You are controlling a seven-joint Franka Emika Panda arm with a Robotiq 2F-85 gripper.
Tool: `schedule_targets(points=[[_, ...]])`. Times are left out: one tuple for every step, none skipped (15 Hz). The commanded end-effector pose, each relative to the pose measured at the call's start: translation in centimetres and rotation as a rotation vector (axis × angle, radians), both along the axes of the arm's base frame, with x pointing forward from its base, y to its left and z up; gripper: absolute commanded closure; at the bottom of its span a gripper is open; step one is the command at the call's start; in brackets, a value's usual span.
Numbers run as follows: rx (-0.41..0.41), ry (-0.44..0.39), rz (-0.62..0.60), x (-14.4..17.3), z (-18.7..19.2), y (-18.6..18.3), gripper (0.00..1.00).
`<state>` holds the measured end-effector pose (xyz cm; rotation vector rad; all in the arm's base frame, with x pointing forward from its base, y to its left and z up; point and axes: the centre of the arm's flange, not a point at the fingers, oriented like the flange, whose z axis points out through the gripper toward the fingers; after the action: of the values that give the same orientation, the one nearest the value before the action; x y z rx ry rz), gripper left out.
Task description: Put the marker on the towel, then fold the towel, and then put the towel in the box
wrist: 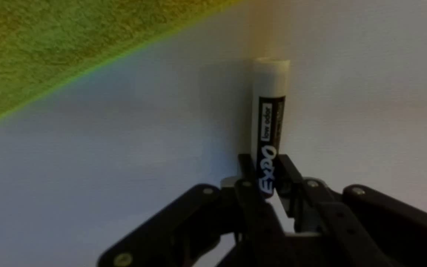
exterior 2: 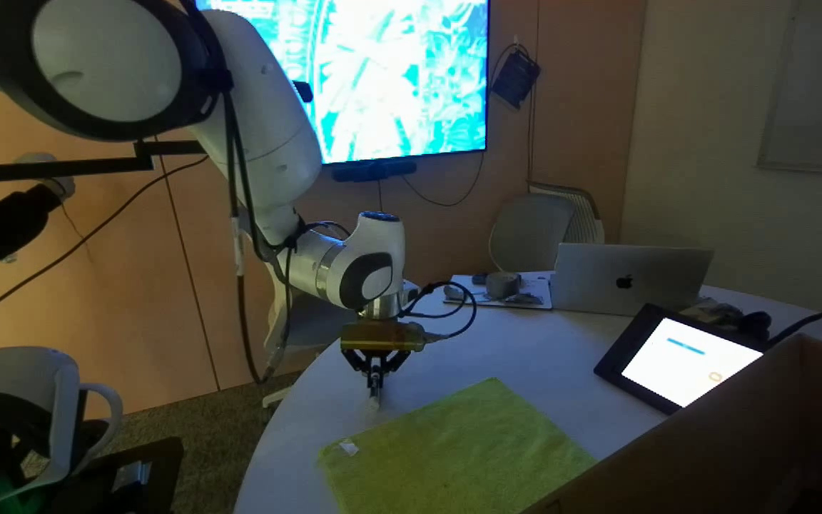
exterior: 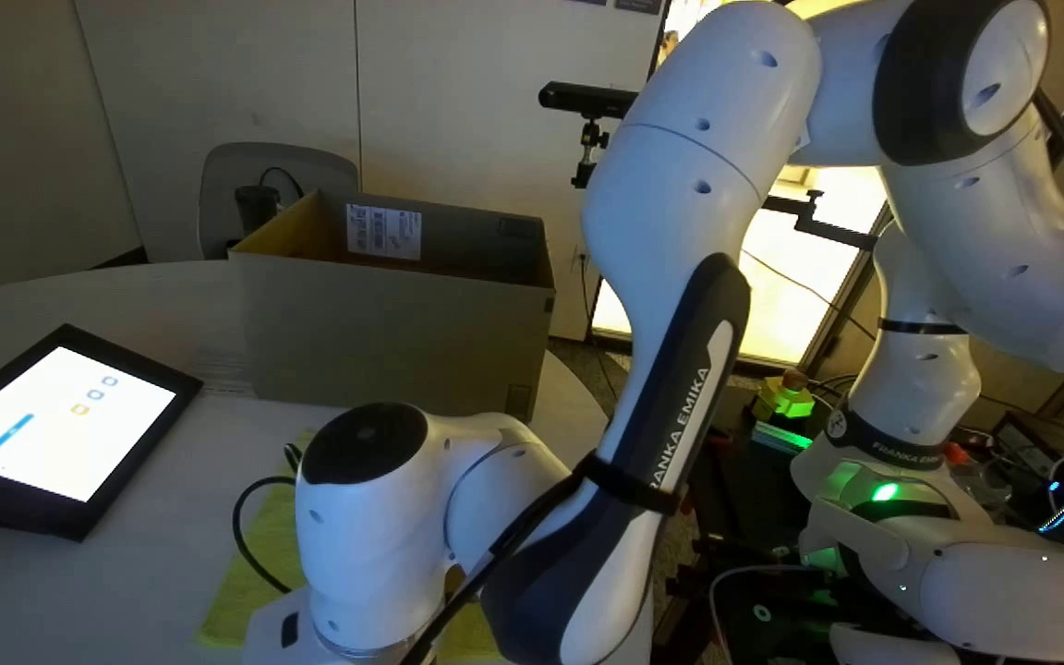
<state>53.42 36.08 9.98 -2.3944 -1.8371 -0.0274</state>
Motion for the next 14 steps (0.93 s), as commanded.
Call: schedule_targets(points=[[-0.017,-0.024,-0.031,-2.4,2.3,-0.5,0.94],[-0.012,-0.018,-0.055,-2.7,3.0,-0.5,0.95],[-0.010,-0.017,-0.073,-2.8,3.5,-0.4,0.95],[-0.005,-0.021,-0.114,-2.7,4.8,-0.6,0.96],[-0.006,-0.019,-0.140,-2.7,5.4,-0.7,0.96],[-0.007,-0.027,-0.182,-2.5,6.4,-1.2,0.96],[-0.007,-0.037,-0.220,-2.2,7.2,-1.5,0.96],[-0.008,-0.052,-0.275,-1.7,7.9,-2.4,0.96],[-0.011,-0.063,-0.329,-1.2,8.5,-3.3,0.96],[-0.010,-0.076,-0.384,-0.7,9.1,-4.2,0.96],[-0.013,-0.091,-0.433,-0.4,9.3,-5.3,0.96],[-0.015,-0.092,-0.486,0.1,9.4,-6.6,0.95],[-0.015,-0.104,-0.539,0.5,9.5,-8.0,0.95],[-0.018,-0.111,-0.593,0.8,9.2,-9.3,0.95]])
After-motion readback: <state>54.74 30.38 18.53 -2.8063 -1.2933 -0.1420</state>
